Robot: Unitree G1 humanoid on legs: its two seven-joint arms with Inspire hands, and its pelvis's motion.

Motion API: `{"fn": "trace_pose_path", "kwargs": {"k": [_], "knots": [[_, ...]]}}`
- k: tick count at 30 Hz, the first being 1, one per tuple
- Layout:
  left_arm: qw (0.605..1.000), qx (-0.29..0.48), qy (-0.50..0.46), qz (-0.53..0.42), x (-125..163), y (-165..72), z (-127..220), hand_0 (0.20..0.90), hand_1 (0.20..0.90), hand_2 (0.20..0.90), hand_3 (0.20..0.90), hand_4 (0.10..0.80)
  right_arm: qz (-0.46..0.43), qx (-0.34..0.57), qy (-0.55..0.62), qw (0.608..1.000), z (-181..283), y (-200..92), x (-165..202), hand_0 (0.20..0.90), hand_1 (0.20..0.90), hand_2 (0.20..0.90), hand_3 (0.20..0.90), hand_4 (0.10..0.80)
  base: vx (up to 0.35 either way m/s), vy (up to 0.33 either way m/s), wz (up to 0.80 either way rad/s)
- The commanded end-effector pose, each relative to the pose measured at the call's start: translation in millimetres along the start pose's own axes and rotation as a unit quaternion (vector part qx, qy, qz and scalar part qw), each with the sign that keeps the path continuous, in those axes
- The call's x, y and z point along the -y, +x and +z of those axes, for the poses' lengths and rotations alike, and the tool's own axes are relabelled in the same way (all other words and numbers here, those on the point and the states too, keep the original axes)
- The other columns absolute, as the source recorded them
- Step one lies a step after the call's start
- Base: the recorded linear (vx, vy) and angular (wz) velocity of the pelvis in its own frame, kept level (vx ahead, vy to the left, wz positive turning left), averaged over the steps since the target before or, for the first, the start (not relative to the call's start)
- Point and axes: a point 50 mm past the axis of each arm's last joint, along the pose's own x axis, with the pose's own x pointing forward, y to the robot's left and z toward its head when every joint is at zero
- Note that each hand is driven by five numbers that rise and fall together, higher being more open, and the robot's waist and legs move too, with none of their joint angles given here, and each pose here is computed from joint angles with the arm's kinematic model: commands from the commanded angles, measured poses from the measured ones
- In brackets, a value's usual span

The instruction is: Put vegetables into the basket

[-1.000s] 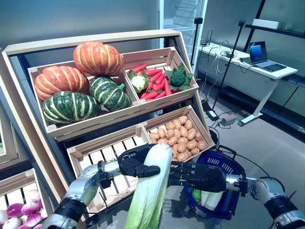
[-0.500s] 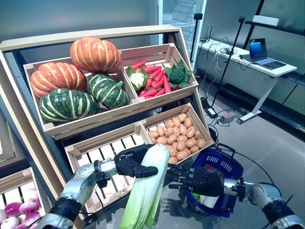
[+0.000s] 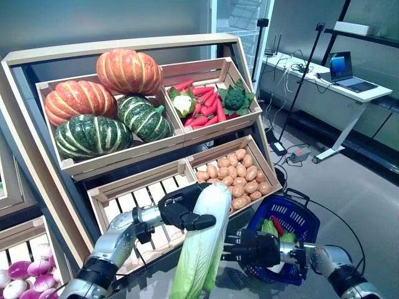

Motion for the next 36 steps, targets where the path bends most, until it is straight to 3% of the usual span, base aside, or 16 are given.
{"fn": "trace_pose_path", "kwargs": {"k": [1, 14, 26, 36], "knots": [[0.985, 0.139, 0.085, -0.059, -6, 36, 66, 0.300, 0.300, 0.300, 0.300, 0.400, 0.126, 0.022, -0.036, 0.991, 26, 27, -22, 0.900, 0.900, 0.900, 0.900, 0.800, 0.000, 0.000, 0.00], [0.982, 0.159, 0.073, -0.066, -4, 51, 64, 0.300, 0.300, 0.300, 0.300, 0.400, 0.293, 0.028, -0.002, 0.956, 20, 76, -64, 0.900, 0.900, 0.900, 0.900, 0.800, -0.004, 0.003, 0.03], [0.984, 0.159, 0.054, -0.054, -9, 39, 53, 0.300, 0.300, 0.300, 0.300, 0.400, 0.310, 0.061, -0.009, 0.949, 28, 75, -75, 0.900, 0.900, 0.900, 0.900, 0.800, 0.000, 0.000, 0.00], [0.981, 0.188, 0.011, -0.050, -10, 41, 40, 0.300, 0.300, 0.300, 0.300, 0.400, 0.402, 0.144, 0.001, 0.904, 51, 81, -105, 0.900, 0.900, 0.900, 0.900, 0.800, 0.000, 0.000, 0.00]]}}
